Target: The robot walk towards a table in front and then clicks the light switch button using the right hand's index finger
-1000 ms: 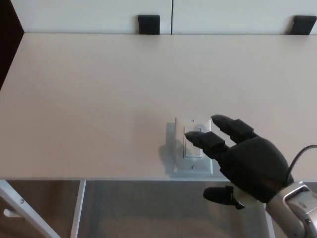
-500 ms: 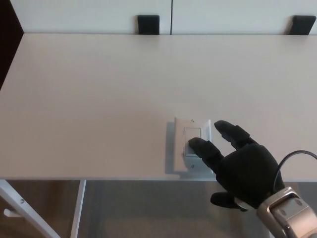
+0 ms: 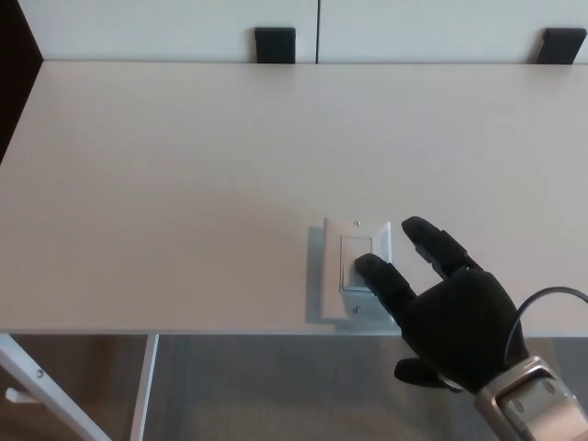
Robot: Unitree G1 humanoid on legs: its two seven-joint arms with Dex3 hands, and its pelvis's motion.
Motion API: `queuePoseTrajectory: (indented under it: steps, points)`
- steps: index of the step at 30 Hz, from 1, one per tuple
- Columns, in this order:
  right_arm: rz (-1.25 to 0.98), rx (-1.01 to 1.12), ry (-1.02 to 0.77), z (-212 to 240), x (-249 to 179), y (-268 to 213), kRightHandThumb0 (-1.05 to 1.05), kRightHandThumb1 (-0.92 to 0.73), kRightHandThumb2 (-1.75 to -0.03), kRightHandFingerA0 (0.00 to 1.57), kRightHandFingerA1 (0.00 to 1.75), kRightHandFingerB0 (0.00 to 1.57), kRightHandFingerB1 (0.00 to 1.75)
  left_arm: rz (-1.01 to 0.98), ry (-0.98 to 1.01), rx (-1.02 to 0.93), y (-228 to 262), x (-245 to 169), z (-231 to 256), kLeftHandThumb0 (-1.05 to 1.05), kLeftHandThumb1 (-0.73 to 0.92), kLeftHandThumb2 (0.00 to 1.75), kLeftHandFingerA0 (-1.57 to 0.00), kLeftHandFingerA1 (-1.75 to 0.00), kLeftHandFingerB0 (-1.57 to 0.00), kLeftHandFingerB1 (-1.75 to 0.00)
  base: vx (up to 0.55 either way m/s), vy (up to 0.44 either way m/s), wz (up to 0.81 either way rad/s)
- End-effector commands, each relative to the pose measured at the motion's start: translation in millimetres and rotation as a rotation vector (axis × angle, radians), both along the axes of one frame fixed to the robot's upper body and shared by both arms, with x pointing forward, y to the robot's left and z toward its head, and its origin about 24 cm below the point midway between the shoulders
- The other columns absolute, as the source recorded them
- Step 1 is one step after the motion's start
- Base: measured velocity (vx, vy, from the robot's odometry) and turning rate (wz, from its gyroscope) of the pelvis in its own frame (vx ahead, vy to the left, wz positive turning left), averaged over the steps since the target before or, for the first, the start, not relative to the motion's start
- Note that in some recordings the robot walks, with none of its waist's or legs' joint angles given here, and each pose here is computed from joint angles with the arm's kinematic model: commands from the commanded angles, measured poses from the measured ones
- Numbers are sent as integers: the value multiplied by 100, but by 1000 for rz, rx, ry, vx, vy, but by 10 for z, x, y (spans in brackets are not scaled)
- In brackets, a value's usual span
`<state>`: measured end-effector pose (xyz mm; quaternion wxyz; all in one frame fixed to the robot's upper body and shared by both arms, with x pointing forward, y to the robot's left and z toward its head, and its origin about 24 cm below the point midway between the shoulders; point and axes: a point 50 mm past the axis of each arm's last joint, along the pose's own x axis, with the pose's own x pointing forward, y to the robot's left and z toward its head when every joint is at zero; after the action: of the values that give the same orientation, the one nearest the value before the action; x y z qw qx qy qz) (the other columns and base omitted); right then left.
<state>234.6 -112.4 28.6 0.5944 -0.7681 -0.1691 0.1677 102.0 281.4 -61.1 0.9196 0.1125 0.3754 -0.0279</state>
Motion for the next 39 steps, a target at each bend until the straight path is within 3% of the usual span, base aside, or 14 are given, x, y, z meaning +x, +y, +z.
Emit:
queuePoseTrajectory:
  steps: [1,4,5,12,13,14,21,22,26,31,32,36,37,39]
  points:
    - [-4,-36,-41,0,-36,-41,-97,-66,-97,0,5,7,24,-8,32,31,69,-25,-9,-41,68,60,-41,-44,-36,-37,0,0,0]
    - [-3,-37,-40,-2,-45,-42,-81,-75,-63,0,15,1,34,-13,33,34,71,-23,-12,-41,68,60,-41,-44,-36,-37,0,0,0]
    - [-3,-27,-39,8,-49,-43,-95,-65,-96,0,6,6,27,-16,31,31,69,3,8,-40,68,60,-40,-43,-34,-36,0,0,0]
    - [1,-36,-39,3,-59,-53,-95,-65,-96,0,5,7,28,-18,28,38,74,24,17,-39,68,60,-40,-43,-34,-36,0,0,0]
    - [-2,-41,-36,-1,-61,-55,-81,-76,-63,0,16,3,34,-18,28,40,71,27,20,-38,67,60,-40,-43,-34,-36,0,0,0]
    - [-2,-39,-34,-7,-62,-58,-89,-62,-97,0,10,6,31,-23,27,37,73,31,18,-40,67,59,-40,-44,-34,-36,0,0,0]
    - [-13,-34,-22,-38,-54,-73,-94,-65,-96,0,5,8,31,-27,26,35,84,42,10,-40,67,59,-40,-45,-35,-37,0,0,0]
    - [-18,-33,-18,-48,-48,-81,-81,-74,-62,0,17,5,35,-24,27,33,83,46,10,-40,66,59,-40,-45,-35,-37,0,0,0]
    - [-30,-41,7,-76,-38,-102,-85,-60,-97,0,13,9,34,-21,29,39,78,40,14,-41,67,60,-41,-44,-36,-37,0,0,0]
    - [-16,-22,7,-106,-56,-103,-81,-74,-63,0,18,8,36,-36,17,36,78,51,37,-40,66,59,-40,-44,-34,-36,0,0,0]
    - [-12,-23,4,-109,-65,-101,-81,-58,-96,0,19,9,42,-32,24,44,78,58,30,-41,66,59,-41,-44,-35,-36,0,0,0]
    - [2,-57,23,-125,-73,-109,-82,-78,-63,0,20,30,49,-25,23,33,68,74,36,-40,66,59,-40,-45,-34,-36,0,0,0]
    - [6,-43,34,-124,-81,-106,-85,-64,-98,4,20,36,58,-24,23,33,68,74,35,-40,66,59,-40,-44,-35,-36,0,0,0]
    - [17,-8,49,-123,-93,-103,-83,-77,-63,2,33,50,50,-27,24,35,71,80,36,-40,66,59,-40,-44,-35,-36,0,0,0]
